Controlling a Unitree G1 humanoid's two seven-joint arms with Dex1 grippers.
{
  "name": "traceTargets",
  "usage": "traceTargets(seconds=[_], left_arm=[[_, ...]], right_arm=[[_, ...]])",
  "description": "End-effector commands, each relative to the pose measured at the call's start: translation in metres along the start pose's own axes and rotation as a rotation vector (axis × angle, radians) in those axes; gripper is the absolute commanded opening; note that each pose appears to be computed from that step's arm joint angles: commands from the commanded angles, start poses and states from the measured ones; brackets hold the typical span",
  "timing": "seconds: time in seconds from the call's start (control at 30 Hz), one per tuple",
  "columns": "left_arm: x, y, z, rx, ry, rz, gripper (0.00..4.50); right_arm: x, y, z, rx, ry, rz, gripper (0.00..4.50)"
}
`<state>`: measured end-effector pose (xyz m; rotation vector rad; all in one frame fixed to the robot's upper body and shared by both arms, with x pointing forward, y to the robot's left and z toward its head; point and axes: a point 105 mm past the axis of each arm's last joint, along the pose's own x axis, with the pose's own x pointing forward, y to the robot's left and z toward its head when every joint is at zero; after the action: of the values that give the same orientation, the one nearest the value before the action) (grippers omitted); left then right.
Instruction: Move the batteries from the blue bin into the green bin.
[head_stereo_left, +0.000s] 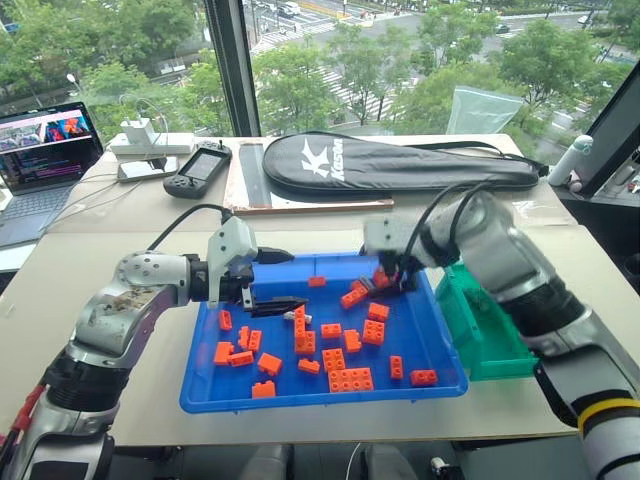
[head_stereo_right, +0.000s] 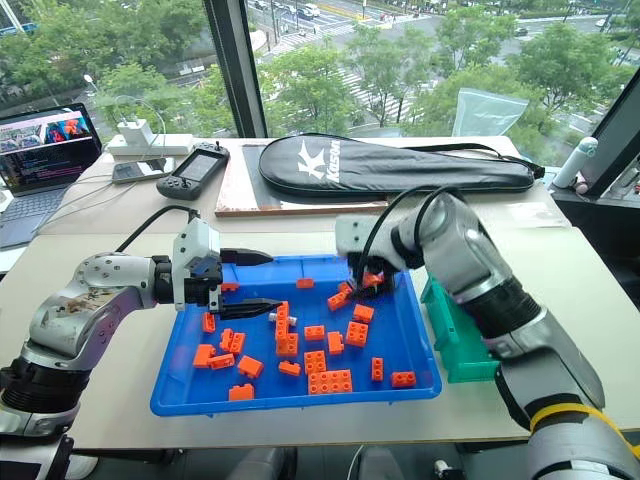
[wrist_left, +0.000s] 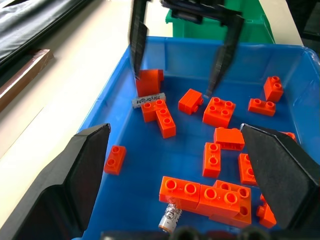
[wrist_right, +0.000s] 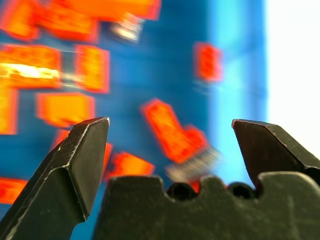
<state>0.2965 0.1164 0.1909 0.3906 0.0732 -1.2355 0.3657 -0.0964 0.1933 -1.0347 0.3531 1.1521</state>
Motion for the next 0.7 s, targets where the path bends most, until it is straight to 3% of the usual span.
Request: traceTargets(seconds=[0.03, 0.2, 0.4, 0.5, 0.6, 0.7], left_arm=[[-0.001, -0.001, 0.004, 0.033, 0.001, 0.0, 4.5], [-0.003, 0.002, -0.002, 0.047, 0.048, 0.006, 4.5], [-0.003, 0.003, 0.001, 0.044, 0.026, 0.003, 4.5], [-0.002, 0.004, 0.002, 0.043, 0.019, 0.004, 4.5], [-0.002, 0.003, 0.002, 0.041, 0.015, 0.002, 4.5], [-0.002, 0.003, 0.002, 0.042, 0.013, 0.002, 4.5]], right_arm=[[-0.011, -0.019, 0.012, 0.098, -0.055, -0.136, 4.4], [-0.029, -0.021, 0.034, 0.432, -0.172, -0.18, 4.4], [-0.019, 0.009, 0.012, 0.637, 0.083, -0.129, 4.4], [-0.013, 0.025, 0.01, 0.691, 0.125, -0.078, 4.4], [-0.006, 0.029, 0.01, 0.752, 0.115, -0.063, 3.69], [-0.002, 0.026, 0.005, 0.773, 0.131, -0.096, 2.68]])
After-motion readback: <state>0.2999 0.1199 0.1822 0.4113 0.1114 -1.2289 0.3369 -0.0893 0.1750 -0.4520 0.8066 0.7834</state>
